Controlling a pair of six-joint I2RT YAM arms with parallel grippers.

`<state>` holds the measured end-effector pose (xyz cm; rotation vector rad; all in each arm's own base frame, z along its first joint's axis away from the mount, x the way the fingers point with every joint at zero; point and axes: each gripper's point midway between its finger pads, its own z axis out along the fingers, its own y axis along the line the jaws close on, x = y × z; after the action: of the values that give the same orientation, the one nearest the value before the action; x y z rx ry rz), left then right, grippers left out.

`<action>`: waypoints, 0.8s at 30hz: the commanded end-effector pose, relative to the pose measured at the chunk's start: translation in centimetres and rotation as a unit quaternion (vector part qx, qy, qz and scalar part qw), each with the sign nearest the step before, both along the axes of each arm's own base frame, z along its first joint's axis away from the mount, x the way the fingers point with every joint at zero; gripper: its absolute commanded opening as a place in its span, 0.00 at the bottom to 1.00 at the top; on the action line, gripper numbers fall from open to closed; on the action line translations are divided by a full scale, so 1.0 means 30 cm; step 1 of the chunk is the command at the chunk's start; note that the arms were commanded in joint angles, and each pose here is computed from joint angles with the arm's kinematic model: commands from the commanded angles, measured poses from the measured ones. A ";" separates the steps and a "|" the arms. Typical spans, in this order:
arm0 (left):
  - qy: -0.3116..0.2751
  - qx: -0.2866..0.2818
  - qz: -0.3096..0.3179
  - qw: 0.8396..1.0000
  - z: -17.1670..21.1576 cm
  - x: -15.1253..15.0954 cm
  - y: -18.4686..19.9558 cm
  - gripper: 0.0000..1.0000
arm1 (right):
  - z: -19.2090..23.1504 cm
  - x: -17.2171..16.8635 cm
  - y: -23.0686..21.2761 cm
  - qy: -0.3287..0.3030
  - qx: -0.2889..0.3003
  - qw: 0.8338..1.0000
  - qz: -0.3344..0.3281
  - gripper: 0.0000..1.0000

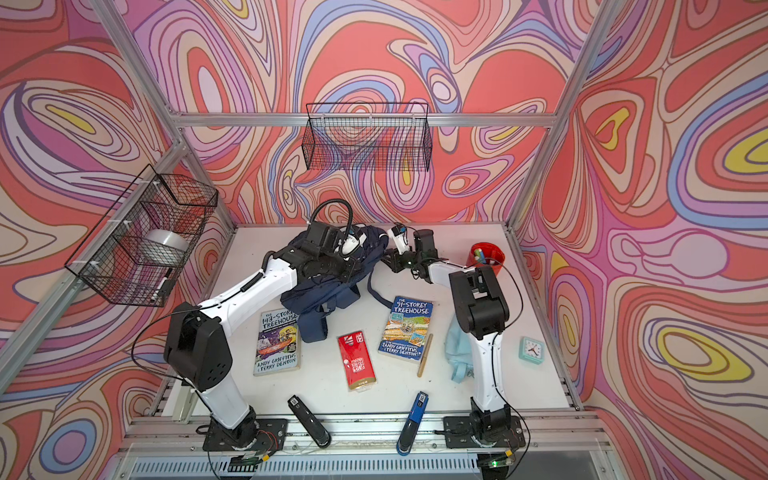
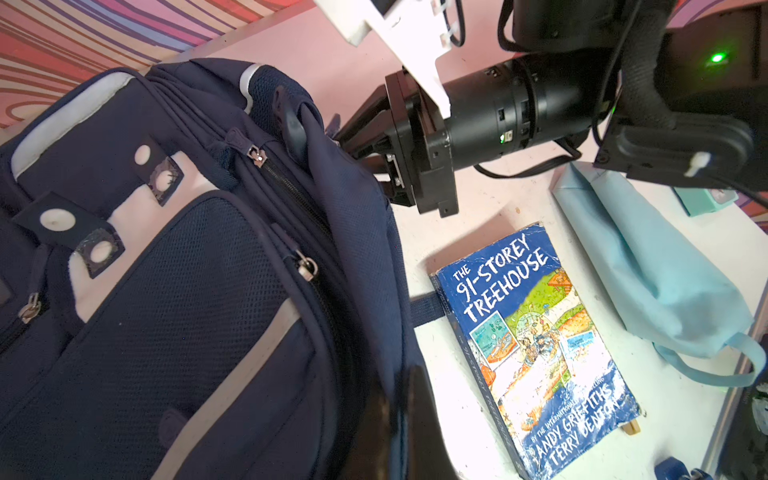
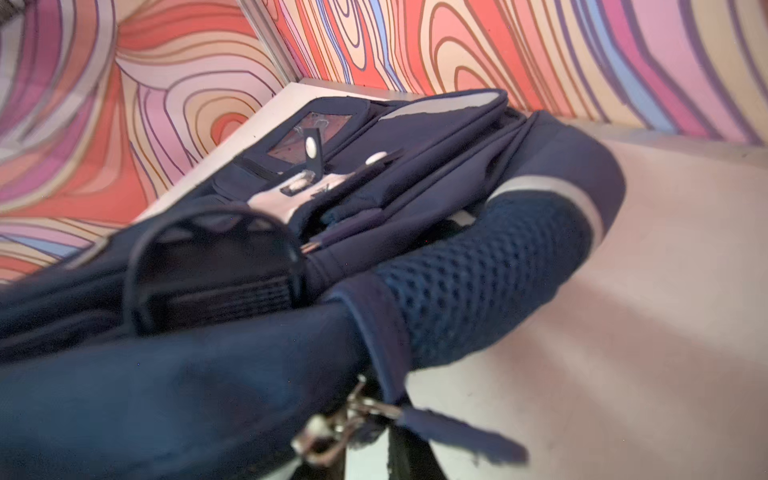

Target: Pack the student bag

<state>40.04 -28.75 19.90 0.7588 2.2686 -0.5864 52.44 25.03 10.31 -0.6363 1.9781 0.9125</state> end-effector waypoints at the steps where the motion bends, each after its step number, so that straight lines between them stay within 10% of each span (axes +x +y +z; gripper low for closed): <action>1: -0.034 -0.043 -0.021 0.998 0.110 0.023 -0.063 0.00 | 0.033 0.015 -0.005 -0.027 -0.009 1.000 -0.010 0.03; 24: -0.036 0.098 0.044 0.994 -0.035 0.100 0.001 0.00 | 0.068 -0.137 -0.032 0.004 -0.048 0.999 -0.007 0.00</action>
<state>40.53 -30.09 18.55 0.8045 2.3266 -0.4323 49.53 23.25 10.12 -0.6077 2.0678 0.8326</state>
